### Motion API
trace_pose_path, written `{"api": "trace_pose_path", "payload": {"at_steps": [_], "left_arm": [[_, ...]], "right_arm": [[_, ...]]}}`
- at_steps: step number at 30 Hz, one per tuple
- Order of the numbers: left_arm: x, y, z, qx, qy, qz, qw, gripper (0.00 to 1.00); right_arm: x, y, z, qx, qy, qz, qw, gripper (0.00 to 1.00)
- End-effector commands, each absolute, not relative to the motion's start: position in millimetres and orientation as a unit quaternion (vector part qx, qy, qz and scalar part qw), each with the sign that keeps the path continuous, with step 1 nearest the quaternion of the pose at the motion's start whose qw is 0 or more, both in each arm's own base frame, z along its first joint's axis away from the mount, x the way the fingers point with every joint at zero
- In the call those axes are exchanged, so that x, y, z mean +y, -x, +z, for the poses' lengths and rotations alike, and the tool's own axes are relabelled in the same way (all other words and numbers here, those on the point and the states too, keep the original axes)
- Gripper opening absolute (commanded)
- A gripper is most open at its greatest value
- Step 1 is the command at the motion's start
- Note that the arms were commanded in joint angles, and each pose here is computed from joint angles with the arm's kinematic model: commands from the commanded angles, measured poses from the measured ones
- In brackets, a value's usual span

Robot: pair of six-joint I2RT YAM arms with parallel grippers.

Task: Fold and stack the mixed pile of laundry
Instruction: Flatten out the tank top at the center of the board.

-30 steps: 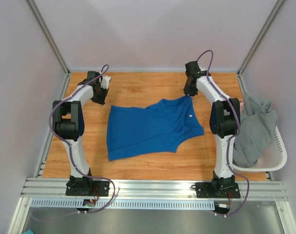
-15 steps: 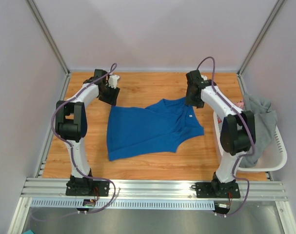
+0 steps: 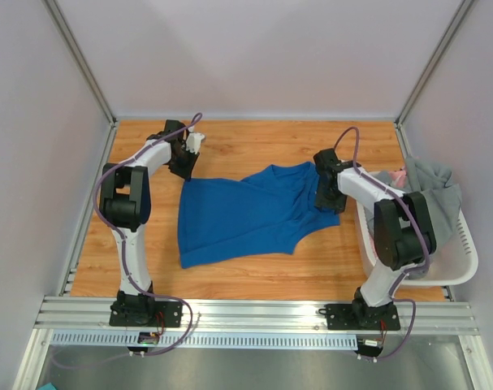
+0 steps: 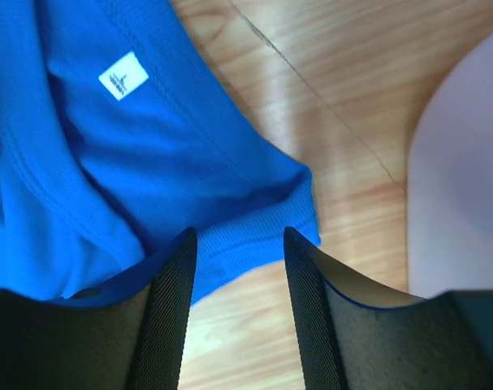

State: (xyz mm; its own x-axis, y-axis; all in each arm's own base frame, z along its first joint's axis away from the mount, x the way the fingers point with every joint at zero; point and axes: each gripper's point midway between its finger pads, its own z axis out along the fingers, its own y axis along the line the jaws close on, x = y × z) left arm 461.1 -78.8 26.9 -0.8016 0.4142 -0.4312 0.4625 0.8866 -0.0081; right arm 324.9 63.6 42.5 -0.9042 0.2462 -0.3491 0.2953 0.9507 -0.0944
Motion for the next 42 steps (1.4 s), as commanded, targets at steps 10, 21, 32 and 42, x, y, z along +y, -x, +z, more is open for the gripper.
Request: {"api": "trace_pose_path", "payload": {"at_steps": [10, 21, 32, 42], "left_arm": [[-72.8, -464.2, 26.6, 0.944, -0.247, -0.046, 0.213, 0.00], [-22.2, -505.7, 50.5, 0.944, -0.201, 0.021, 0.260, 0.00], [-17.1, -524.3, 46.1, 0.942, -0.200, 0.039, 0.268, 0.00], [-32.8, -514.3, 52.9, 0.937, -0.217, 0.002, 0.275, 0.00]], "right_arm": [[59.6, -316.1, -5.3, 0.969, -0.177, -0.078, 0.157, 0.27], [49.6, -271.4, -7.7, 0.971, -0.181, -0.083, 0.136, 0.00], [54.8, -251.2, 20.3, 0.964, -0.205, -0.046, 0.163, 0.01], [82.2, -263.1, 46.9, 0.967, -0.159, 0.012, 0.201, 0.36]]}}
